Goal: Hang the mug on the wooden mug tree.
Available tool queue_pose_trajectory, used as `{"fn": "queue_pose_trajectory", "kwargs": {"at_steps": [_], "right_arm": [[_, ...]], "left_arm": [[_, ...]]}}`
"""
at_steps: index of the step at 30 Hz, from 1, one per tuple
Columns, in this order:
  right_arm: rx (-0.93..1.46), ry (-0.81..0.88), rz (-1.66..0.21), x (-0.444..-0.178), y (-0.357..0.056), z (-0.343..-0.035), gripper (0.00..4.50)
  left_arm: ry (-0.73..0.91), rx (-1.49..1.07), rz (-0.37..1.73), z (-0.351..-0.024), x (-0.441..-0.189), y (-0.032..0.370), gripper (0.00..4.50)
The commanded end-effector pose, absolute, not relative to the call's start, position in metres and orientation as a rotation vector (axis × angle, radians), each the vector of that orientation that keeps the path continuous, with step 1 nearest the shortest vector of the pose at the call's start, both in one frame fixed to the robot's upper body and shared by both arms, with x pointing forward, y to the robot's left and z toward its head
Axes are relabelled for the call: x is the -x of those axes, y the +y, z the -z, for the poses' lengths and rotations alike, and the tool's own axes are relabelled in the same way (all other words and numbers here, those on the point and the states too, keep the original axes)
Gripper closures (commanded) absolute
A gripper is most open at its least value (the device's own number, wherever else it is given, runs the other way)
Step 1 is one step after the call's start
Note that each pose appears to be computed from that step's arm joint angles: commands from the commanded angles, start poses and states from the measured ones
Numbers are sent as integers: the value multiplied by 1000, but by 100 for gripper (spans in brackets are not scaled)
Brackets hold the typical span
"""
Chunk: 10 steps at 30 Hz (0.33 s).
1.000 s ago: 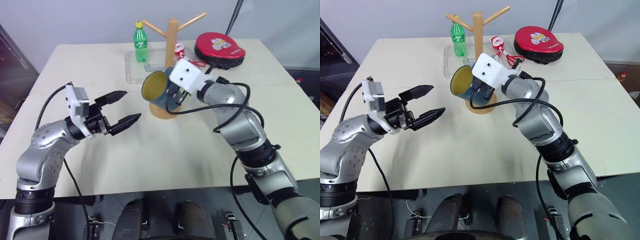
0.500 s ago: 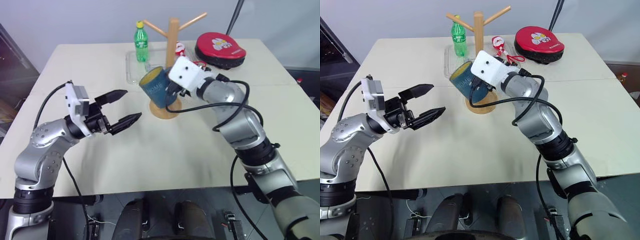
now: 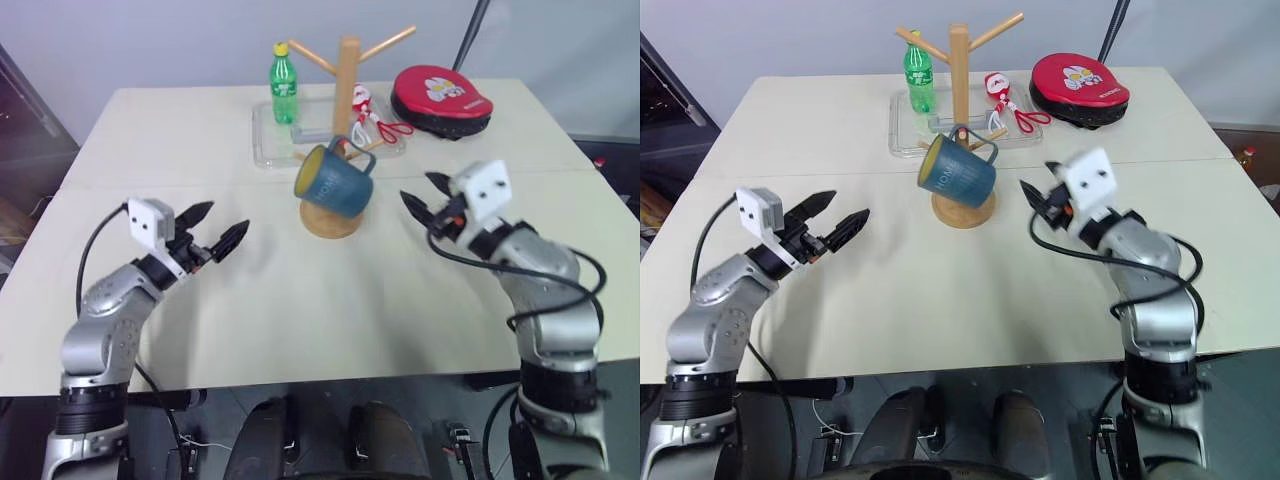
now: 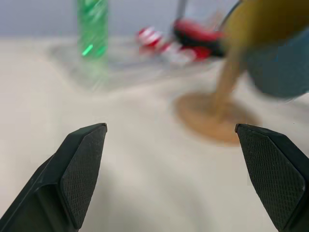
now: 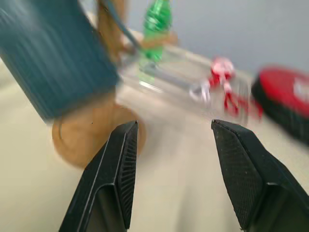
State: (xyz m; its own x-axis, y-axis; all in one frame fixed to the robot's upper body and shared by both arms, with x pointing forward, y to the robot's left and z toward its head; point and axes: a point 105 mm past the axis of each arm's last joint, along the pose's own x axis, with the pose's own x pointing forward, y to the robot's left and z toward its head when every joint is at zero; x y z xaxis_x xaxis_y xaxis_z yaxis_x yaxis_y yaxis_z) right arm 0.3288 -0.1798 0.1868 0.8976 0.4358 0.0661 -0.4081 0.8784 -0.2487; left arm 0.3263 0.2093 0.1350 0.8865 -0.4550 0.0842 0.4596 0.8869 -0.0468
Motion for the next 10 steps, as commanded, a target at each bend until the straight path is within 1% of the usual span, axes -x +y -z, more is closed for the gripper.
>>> {"fn": "queue_pose_trajectory", "kwargs": {"at_steps": [1, 4, 10], "right_arm": [[168, -168, -417, -326, -187, -181, 202], [143, -160, -413, -324, -188, -166, 202], [66, -142, -370, -328, -197, -142, 202]], "left_arm": [[-118, 39, 354, -136, -325, 229, 0], [-96, 25, 276, -125, -323, 241, 0], [-53, -13, 206, -109, -313, 251, 0]]}}
